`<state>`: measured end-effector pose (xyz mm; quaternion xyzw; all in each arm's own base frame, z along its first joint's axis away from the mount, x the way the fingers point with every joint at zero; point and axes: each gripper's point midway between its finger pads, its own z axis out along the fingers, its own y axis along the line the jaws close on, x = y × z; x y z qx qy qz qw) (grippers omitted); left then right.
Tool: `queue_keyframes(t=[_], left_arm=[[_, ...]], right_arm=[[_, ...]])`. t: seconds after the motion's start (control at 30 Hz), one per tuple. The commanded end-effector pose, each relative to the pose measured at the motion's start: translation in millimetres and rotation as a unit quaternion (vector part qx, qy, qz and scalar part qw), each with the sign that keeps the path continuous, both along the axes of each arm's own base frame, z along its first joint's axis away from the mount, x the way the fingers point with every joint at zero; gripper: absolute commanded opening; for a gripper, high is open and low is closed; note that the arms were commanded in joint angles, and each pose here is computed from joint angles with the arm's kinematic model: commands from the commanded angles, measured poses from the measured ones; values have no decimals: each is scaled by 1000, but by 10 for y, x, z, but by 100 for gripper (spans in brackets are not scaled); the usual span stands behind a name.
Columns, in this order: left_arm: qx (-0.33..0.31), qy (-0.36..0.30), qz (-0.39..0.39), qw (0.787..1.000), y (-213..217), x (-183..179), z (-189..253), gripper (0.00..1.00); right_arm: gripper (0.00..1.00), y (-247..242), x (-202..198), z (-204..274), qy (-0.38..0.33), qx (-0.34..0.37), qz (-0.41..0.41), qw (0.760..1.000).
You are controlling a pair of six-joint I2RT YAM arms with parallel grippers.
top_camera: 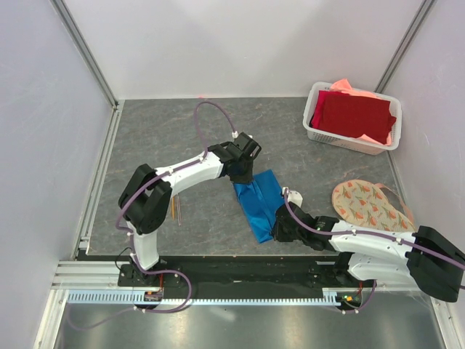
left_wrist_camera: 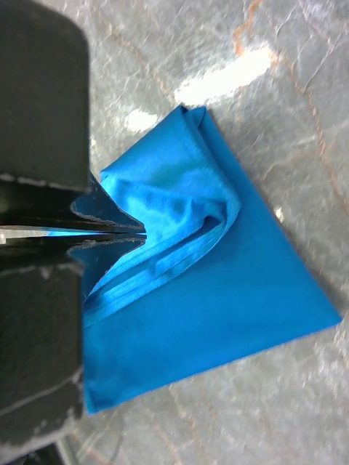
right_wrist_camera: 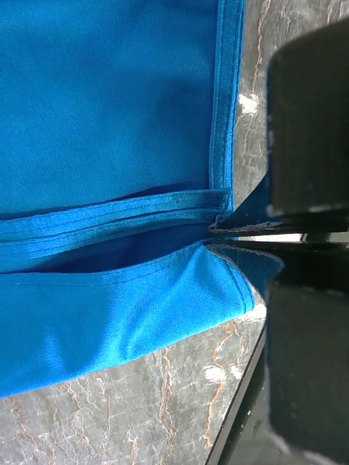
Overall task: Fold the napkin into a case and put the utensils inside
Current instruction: Fold the lower triangle-folded napkin at the center of the board.
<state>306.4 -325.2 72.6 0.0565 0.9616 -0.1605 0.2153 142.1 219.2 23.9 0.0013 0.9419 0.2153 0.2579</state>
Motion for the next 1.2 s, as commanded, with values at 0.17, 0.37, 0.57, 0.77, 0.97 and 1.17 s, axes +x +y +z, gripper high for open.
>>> queue_keyframes(t=[0.17, 0.37, 0.57, 0.77, 0.97, 1.17], left_arm=[[46, -11, -4, 999, -54, 391, -272, 2], [51, -11, 18, 998, -13, 629, -412, 2], [37, -13, 18, 999, -73, 805, -444, 2], [30, -8, 11, 999, -63, 796, -423, 2], [-16, 2, -19, 1000, -205, 677, -178, 2], [-48, -8, -38, 998, -254, 591, 141, 9]], right_arm=[[5, -16, 43, 59, -10, -3, 1, 1000], [5, -70, -21, -38, 1, -7, 0, 1000], [6, -140, -62, -90, 5, -11, -4, 1000], [9, -93, -5, 20, -4, -9, -2, 1000], [21, -109, 237, 147, -13, -26, -7, 1000], [0, -192, 326, 157, -6, -41, -11, 999]])
